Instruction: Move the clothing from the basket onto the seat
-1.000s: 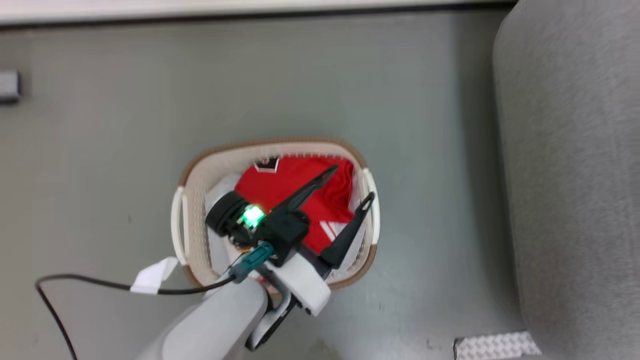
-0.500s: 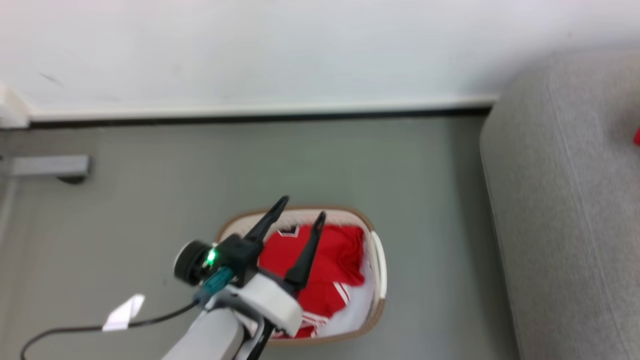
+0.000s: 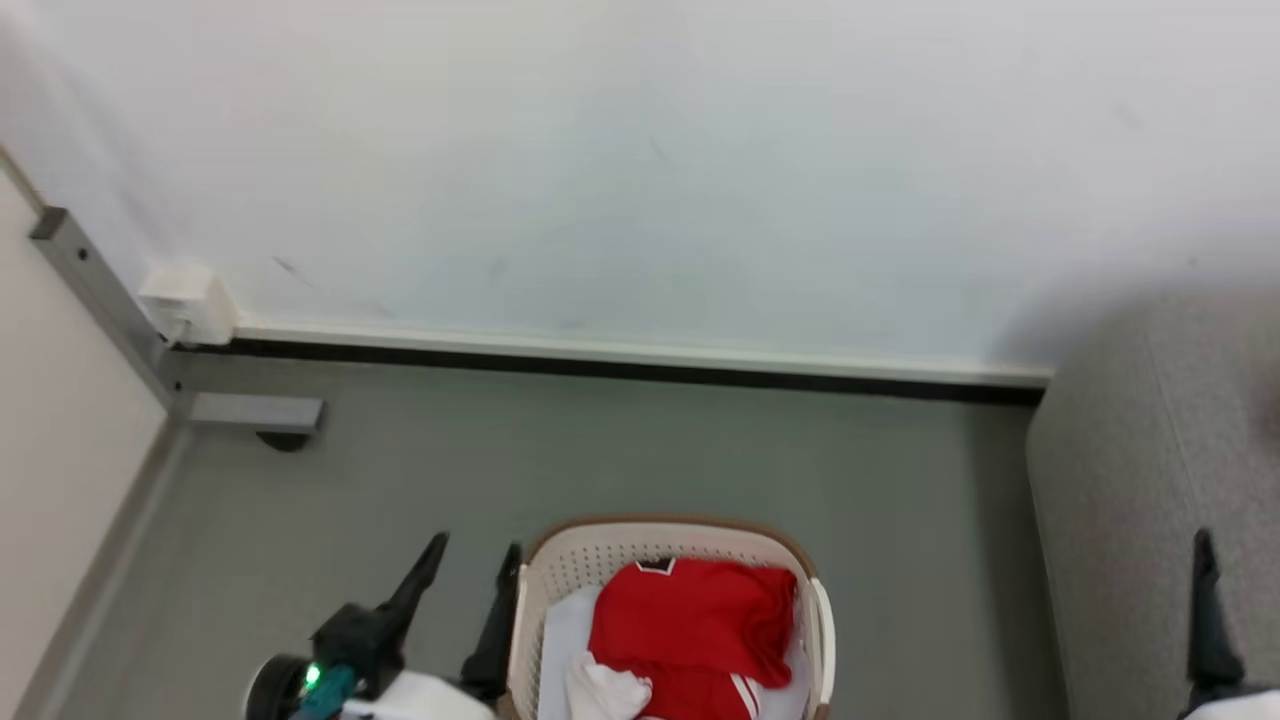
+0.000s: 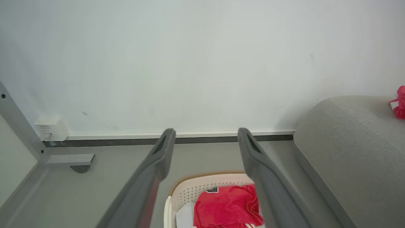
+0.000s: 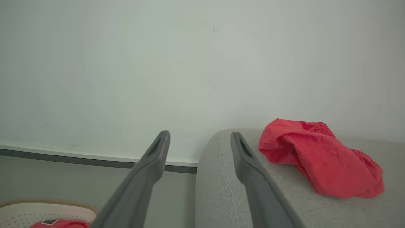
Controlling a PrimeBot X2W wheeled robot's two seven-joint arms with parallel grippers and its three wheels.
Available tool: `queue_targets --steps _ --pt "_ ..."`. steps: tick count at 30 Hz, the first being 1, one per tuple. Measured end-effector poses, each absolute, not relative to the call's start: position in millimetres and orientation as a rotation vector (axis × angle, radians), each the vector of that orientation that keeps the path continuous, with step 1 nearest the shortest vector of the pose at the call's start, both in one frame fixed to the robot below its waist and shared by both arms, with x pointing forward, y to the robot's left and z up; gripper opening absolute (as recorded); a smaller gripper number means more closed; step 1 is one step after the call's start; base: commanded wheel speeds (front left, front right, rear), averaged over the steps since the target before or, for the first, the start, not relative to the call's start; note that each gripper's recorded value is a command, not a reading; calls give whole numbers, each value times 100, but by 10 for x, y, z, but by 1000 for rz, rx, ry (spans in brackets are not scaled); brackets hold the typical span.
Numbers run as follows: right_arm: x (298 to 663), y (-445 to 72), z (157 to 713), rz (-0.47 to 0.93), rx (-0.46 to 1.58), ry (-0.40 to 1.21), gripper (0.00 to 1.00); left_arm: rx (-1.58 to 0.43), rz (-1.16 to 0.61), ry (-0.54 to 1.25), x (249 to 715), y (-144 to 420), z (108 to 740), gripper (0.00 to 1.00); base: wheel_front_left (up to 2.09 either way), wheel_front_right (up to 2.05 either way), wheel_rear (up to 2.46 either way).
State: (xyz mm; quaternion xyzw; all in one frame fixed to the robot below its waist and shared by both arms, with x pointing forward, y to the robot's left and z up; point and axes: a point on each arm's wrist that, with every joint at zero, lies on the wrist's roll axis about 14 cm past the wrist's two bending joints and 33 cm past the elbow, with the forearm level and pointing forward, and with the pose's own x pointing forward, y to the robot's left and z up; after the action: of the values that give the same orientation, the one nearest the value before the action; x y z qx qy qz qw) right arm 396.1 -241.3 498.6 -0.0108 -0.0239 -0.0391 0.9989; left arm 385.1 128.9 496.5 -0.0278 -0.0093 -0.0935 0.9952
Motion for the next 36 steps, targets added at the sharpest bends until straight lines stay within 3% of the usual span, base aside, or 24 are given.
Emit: queue_targets --steps 11,36 --pt "3659 -1918 4734 33 40 23 100 -72 -62 0 3486 1685 4850 100 0 0 0" --pt "3471 -1961 4615 7 92 56 100 -87 -111 29 3497 1531 4734 100 0 0 0"
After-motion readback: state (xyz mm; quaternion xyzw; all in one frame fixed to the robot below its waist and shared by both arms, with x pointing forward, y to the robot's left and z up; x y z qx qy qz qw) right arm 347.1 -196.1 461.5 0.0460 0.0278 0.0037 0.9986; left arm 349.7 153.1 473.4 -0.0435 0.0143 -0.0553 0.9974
